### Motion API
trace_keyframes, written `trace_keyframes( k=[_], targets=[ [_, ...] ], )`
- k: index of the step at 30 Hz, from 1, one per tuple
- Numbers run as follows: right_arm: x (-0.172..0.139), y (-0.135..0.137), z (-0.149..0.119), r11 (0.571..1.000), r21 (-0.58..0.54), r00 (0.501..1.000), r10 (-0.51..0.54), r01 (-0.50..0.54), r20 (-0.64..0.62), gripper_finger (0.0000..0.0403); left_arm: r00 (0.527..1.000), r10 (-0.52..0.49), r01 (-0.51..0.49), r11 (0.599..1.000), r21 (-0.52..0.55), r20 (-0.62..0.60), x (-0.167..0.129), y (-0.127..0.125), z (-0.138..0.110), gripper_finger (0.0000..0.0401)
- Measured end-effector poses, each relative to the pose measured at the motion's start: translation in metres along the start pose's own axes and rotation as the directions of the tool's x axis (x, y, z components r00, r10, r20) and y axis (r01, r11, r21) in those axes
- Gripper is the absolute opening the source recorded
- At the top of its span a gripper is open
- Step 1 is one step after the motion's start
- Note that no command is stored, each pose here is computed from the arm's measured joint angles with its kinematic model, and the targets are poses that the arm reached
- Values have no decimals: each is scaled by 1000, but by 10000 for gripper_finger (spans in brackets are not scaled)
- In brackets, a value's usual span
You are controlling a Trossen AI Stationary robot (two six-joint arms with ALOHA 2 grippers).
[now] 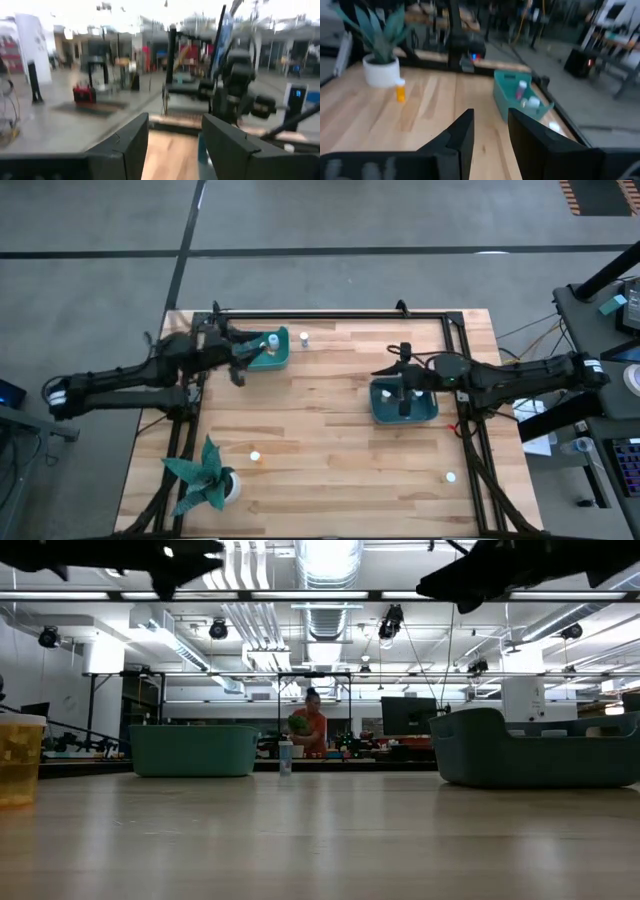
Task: Pick and place medicine bottles into bin by pill shape (circle, oval)
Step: Put the blue capsule bottle into the green bin
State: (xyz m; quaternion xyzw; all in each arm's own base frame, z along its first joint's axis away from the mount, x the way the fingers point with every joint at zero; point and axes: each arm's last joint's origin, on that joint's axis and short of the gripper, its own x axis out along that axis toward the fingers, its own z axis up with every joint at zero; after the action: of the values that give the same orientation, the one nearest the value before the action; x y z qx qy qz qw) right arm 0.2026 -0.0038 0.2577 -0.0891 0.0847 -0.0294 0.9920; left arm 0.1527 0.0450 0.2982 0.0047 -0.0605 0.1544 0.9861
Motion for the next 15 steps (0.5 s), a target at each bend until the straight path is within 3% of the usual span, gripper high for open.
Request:
trace_keyframes(
  k=[5,7,15],
  targets=[
    [-8,2,-16,1000,-17,994,-9,11,107,109,995,-1,0,1000,-10,-96,28,-1,-3,169],
    [-10,1,-20,1000,-22,991,-18,21,133,109,997,-1,1,1000,-3,-82,38,-1,4,169],
    [-17,-9,-29,997,-38,969,-56,67,239,109,969,2,18,997,78,-248,74,-2,5,169]
  ],
)
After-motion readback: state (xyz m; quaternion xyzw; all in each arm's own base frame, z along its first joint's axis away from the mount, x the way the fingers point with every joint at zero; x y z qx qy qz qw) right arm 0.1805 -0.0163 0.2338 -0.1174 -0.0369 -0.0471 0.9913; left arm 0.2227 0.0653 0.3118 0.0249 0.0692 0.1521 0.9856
